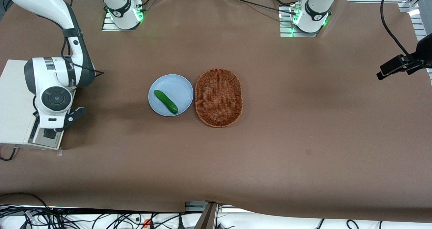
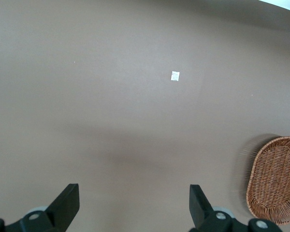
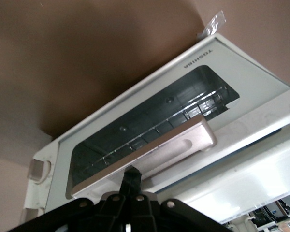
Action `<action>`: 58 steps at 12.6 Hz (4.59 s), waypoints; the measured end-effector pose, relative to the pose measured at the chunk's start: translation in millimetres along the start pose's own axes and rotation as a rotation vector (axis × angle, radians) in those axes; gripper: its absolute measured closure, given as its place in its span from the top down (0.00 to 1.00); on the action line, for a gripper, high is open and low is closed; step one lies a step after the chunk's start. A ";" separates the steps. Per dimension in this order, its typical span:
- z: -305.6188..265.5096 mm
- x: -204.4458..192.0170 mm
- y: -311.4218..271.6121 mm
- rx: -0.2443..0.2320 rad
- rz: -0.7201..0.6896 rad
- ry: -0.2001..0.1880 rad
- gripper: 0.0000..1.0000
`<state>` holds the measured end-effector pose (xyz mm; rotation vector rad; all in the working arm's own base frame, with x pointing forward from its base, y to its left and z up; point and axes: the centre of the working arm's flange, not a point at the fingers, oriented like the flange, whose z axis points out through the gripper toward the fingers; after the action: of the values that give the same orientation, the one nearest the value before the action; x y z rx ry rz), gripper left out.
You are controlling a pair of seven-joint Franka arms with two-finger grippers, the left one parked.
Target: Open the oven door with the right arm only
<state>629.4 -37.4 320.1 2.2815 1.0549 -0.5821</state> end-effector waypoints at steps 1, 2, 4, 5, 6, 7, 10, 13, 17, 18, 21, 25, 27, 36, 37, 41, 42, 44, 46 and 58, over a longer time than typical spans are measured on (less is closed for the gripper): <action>-3.0 3.5 -2.8 0.009 0.013 0.014 0.01; -4.8 7.4 -5.6 0.014 0.024 0.024 0.01; -7.3 17.0 -12.1 0.026 0.041 0.043 0.01; -8.7 22.9 -16.2 0.035 0.048 0.057 0.01; -9.8 29.3 -20.7 0.043 0.051 0.070 0.01; -10.2 36.2 -25.4 0.050 0.054 0.083 0.01; -6.6 58.3 -39.1 0.084 0.065 0.128 0.01; 5.9 79.2 -49.4 0.133 0.078 0.182 0.01; 31.4 102.4 -59.0 0.192 0.104 0.231 0.01; 38.4 105.5 -59.0 0.217 0.122 0.245 0.01; 55.4 108.8 -53.2 0.311 0.225 0.274 0.01; 68.4 105.0 -48.4 0.422 0.418 0.263 0.01; 76.1 101.0 -51.4 0.495 0.532 0.216 0.01; 22.4 85.7 -32.8 0.690 0.692 0.096 0.09; 14.6 81.3 -26.8 0.688 0.680 0.104 0.19; -18.2 49.6 5.8 0.652 0.615 0.208 0.62; -32.1 35.7 16.6 0.645 0.614 0.228 0.74; -67.6 8.0 34.2 0.647 0.613 0.236 0.96; -100.7 -17.4 48.2 0.646 0.616 0.242 1.00; -157.2 -175.3 56.1 0.603 0.768 0.461 1.00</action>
<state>592.6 -62.8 558.0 3.1667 0.0794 -0.0340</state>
